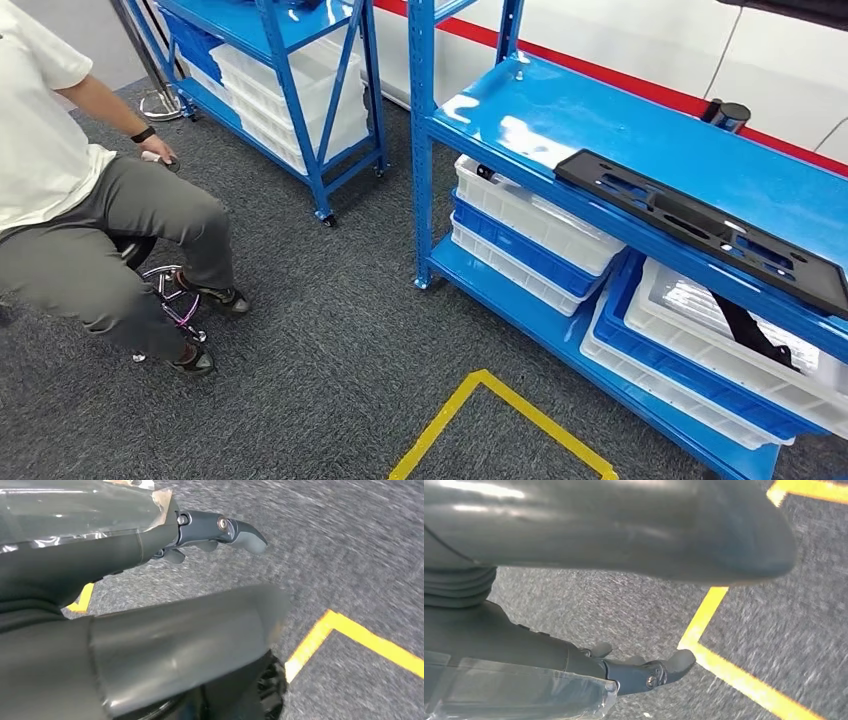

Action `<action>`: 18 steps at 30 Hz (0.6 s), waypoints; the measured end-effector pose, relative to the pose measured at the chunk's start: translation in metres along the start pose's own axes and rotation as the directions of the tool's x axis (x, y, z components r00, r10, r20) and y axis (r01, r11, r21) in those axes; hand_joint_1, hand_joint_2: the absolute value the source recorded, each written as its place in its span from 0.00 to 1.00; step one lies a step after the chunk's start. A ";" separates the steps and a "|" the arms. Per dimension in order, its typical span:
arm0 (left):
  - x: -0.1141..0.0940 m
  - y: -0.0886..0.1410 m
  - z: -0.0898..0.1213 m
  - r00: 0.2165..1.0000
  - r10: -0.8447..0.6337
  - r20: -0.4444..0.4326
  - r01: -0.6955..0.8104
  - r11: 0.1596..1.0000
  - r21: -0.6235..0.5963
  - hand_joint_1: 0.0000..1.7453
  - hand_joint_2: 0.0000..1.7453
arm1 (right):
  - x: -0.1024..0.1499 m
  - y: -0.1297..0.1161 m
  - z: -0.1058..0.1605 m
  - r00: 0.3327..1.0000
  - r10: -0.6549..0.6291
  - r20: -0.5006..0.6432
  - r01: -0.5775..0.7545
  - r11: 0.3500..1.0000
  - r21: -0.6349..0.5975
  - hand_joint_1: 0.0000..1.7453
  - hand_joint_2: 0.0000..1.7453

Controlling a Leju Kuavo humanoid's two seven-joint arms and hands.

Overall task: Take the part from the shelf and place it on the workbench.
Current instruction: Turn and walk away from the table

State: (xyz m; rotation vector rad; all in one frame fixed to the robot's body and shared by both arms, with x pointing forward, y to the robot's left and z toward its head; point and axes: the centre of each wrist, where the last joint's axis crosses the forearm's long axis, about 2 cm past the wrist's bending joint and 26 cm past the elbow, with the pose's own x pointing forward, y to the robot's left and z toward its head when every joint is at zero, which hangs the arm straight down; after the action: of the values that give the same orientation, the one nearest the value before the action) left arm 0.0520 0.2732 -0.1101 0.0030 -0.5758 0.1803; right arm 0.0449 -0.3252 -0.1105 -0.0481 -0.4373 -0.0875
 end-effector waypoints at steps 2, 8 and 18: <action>-0.002 0.001 0.001 1.000 0.004 -0.004 -0.004 1.000 0.003 0.00 0.00 | 0.002 0.000 -0.001 1.000 0.000 0.003 0.000 1.000 0.001 0.00 0.00; -0.005 0.002 0.003 1.000 0.015 0.000 -0.015 1.000 0.013 0.00 0.00 | 0.002 0.001 -0.001 1.000 -0.001 -0.001 0.001 1.000 0.008 0.00 0.00; -0.006 -0.001 0.003 0.999 -0.001 0.033 0.001 1.000 0.002 0.00 1.00 | 0.005 0.001 -0.001 1.000 0.002 0.004 -0.002 1.000 0.008 0.00 0.00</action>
State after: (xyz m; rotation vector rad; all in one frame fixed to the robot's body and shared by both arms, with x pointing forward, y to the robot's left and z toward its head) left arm 0.0459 0.2714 -0.1108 0.0079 -0.6086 0.1802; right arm 0.0498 -0.3246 -0.1100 -0.0407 -0.4419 -0.0838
